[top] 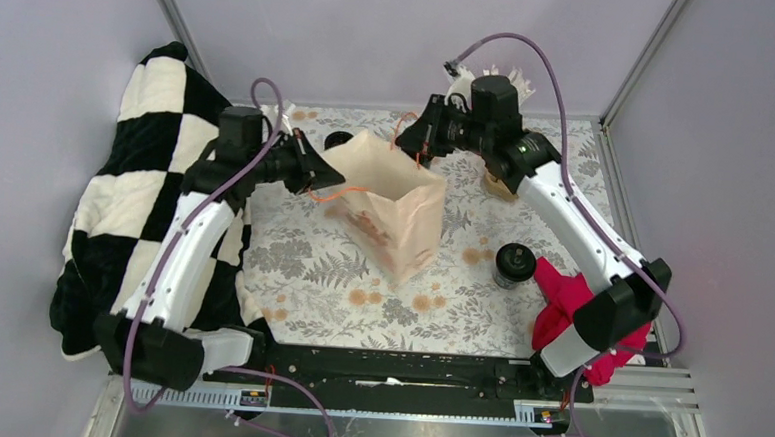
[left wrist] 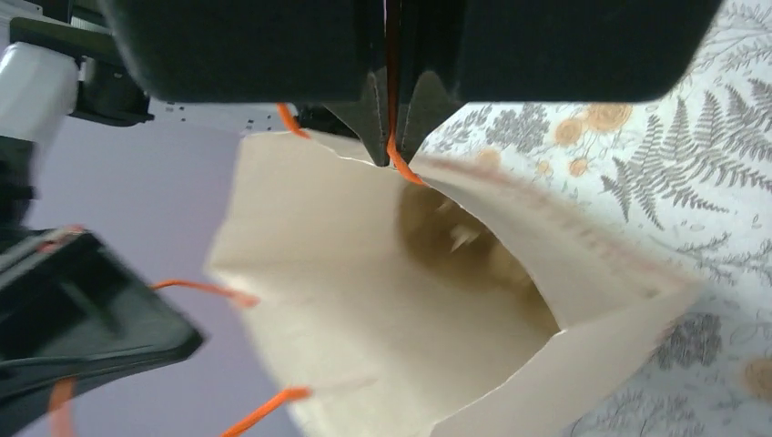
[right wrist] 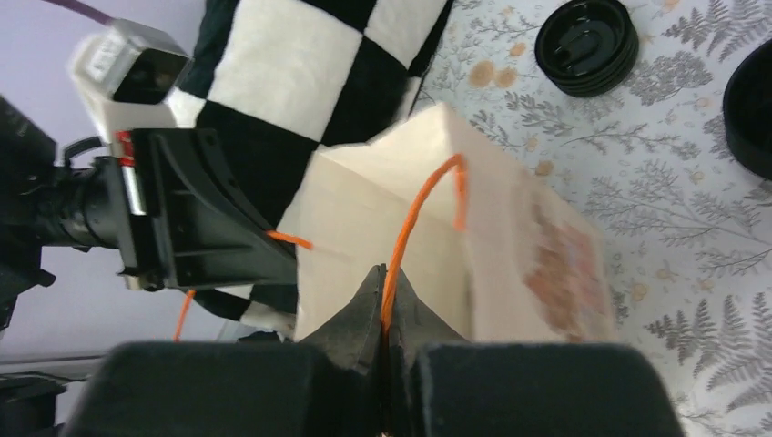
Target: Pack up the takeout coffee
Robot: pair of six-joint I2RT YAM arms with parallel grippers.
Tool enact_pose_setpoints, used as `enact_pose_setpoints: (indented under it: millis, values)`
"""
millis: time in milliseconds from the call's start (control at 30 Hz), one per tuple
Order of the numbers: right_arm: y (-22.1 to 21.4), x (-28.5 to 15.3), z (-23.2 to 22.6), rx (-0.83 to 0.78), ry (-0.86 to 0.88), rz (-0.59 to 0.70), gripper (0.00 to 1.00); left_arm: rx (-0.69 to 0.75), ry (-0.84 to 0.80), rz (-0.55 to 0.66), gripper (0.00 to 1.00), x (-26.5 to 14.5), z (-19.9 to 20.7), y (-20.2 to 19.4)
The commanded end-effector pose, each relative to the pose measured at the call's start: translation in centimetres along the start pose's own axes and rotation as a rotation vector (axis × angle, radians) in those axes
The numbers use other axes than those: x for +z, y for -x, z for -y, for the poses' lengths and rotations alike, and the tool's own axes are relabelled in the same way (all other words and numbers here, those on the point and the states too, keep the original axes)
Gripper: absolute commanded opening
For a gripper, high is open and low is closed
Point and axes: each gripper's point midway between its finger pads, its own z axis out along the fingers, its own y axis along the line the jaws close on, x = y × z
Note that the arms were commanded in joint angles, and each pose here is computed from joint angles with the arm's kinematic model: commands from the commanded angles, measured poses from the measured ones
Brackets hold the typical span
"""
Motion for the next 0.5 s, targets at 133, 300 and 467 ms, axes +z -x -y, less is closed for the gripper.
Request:
enact_pose_setpoints:
  millis: [133,300,467]
  values:
    - [0.7,-3.3,-8.2,-0.174,0.214,0.032,0.00,0.185,-0.093,0.093,0.34,-3.5,3.5,-0.1]
    - [-2.6,-1.4,-5.1,-0.124,0.190,-0.030,0.00,0.035,-0.084,-0.063,0.49,-1.2,-1.3,-4.8]
    - [-1.2,-2.1,-5.9,-0.197,0.179,0.007,0.00,0.056,-0.086,-0.032,0.60,-2.0,-1.6,-5.6]
